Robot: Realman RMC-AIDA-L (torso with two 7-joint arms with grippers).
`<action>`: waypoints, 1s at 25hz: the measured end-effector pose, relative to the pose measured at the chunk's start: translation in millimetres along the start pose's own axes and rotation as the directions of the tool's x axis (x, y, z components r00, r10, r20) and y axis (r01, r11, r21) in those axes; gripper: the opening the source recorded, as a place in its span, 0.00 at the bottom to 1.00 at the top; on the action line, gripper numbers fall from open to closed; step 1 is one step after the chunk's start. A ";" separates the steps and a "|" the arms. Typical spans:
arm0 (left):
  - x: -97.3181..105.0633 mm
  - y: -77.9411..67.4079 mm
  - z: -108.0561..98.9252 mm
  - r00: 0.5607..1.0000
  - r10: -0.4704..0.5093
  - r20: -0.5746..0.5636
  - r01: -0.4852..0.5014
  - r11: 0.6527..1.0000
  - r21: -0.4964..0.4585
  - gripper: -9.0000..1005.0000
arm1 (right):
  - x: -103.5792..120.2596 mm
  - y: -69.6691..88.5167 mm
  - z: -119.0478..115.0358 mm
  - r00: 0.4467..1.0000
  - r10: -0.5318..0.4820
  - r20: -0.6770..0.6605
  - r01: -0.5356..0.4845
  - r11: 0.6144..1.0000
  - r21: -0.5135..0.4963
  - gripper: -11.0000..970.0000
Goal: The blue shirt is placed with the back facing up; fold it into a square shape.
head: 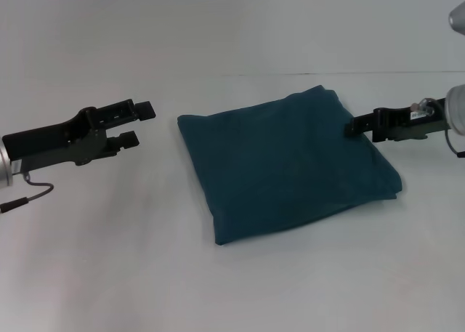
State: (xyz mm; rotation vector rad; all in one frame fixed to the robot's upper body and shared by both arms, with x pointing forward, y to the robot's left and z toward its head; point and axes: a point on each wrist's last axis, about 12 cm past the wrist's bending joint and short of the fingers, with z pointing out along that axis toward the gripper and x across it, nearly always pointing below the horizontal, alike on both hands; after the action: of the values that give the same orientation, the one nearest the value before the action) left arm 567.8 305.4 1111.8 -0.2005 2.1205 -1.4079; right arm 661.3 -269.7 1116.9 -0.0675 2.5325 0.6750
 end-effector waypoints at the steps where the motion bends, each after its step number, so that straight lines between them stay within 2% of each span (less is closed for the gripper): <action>1: 0.3 0.3 0.5 1.000 -0.001 0.000 0.001 1.000 -0.001 0.87 | 1.0 1.4 2.2 1.000 -0.002 -0.001 0.002 1.000 0.000 0.72; 10: -0.6 2.0 0.8 1.000 -0.004 0.014 0.004 1.000 -0.013 0.87 | 5.5 3.9 10.2 1.000 0.002 0.000 -0.002 1.000 0.010 0.72; 13: -1.2 2.5 0.9 1.000 -0.003 0.018 0.003 1.000 -0.017 0.87 | 8.6 9.1 15.9 1.000 -0.012 -0.006 0.012 1.000 0.010 0.72; 18: -2.4 1.2 2.4 1.000 -0.001 0.017 0.001 1.000 -0.014 0.87 | 3.0 11.3 11.9 1.000 -0.021 0.005 0.021 1.000 0.004 0.72; 20: -2.1 0.6 2.6 1.000 -0.006 0.012 0.006 1.000 -0.010 0.87 | -4.1 5.9 -0.1 0.999 0.004 0.041 -0.004 1.000 -0.014 0.72; 22: 2.1 0.0 4.3 1.000 -0.002 -0.025 0.001 1.000 -0.011 0.87 | -6.2 -6.6 -18.0 0.994 0.071 0.087 -0.066 0.996 -0.059 0.72; 25: 8.0 -1.2 7.0 0.995 0.050 -0.086 -0.051 0.999 -0.010 0.87 | 10.0 -32.5 -46.3 0.972 0.162 0.169 -0.129 0.973 -0.192 0.72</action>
State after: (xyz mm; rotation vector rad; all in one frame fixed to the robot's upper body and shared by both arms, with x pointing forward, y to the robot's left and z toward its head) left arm 564.9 295.9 1107.9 -0.0927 2.1883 -1.3976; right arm 636.6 -319.4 1131.8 0.1151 2.3105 0.9237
